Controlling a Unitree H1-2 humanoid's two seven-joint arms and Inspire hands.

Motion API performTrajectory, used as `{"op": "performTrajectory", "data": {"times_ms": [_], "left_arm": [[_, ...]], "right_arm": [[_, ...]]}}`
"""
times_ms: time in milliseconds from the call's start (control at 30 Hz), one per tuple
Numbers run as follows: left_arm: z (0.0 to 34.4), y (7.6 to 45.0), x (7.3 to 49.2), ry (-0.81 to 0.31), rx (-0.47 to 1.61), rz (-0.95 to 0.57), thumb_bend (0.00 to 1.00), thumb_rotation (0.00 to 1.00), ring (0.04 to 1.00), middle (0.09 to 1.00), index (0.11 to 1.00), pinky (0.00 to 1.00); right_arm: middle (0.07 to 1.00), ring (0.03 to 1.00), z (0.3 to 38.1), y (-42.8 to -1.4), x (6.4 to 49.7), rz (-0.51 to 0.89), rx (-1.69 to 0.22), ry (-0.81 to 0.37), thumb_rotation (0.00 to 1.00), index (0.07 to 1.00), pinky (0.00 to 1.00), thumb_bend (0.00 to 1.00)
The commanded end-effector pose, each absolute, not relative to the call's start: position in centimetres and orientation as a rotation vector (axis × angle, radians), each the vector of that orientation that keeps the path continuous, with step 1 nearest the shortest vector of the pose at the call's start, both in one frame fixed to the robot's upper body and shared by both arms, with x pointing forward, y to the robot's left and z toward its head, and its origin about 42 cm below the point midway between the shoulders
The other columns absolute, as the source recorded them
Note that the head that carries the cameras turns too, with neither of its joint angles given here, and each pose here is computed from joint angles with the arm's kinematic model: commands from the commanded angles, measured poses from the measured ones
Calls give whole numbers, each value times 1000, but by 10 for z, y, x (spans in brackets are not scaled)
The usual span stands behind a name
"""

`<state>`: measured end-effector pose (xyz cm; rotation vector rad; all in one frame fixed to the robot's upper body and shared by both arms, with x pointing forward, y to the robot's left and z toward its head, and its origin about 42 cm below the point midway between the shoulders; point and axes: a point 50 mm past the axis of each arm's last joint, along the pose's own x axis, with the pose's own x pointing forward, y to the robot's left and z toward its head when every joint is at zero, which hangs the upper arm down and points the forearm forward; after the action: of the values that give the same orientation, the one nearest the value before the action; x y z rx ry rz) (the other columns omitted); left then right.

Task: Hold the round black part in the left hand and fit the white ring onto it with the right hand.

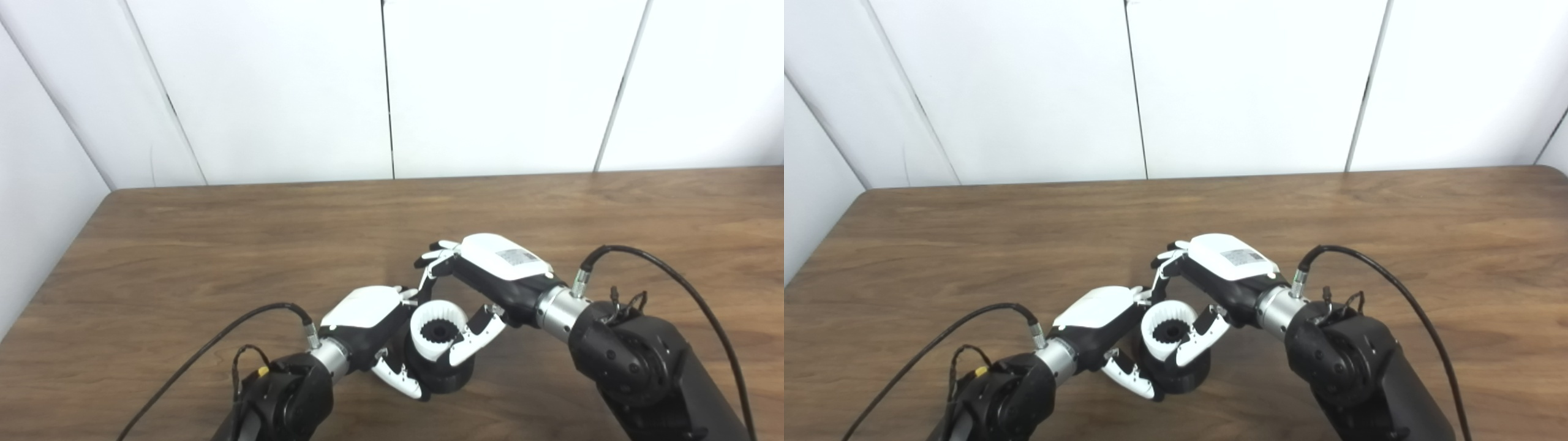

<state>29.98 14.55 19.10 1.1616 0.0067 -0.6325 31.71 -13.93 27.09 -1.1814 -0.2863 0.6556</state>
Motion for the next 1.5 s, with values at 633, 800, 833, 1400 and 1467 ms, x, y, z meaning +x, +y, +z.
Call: {"op": "performTrajectory", "data": {"times_ms": [633,800,833,1400,1467], "left_arm": [[201,144,299,-32,1170,-623,844,220,1000,973,702,989],[201,145,299,-42,1169,-618,853,228,1000,970,696,968],[201,145,299,-45,1172,-618,852,228,1000,969,696,973],[204,145,301,-36,1172,-618,848,211,1000,967,695,1000],[203,145,301,-34,1173,-616,850,210,1000,966,693,997]], "right_arm": [[858,939,281,-144,327,602,-1184,-347,292,569,822,804],[860,943,276,-145,327,601,-1176,-330,284,569,824,812],[860,943,275,-145,326,601,-1174,-328,285,570,825,813],[871,955,267,-143,320,617,-1192,-334,307,584,839,783],[871,956,268,-142,320,616,-1193,-335,306,583,841,783]]}}
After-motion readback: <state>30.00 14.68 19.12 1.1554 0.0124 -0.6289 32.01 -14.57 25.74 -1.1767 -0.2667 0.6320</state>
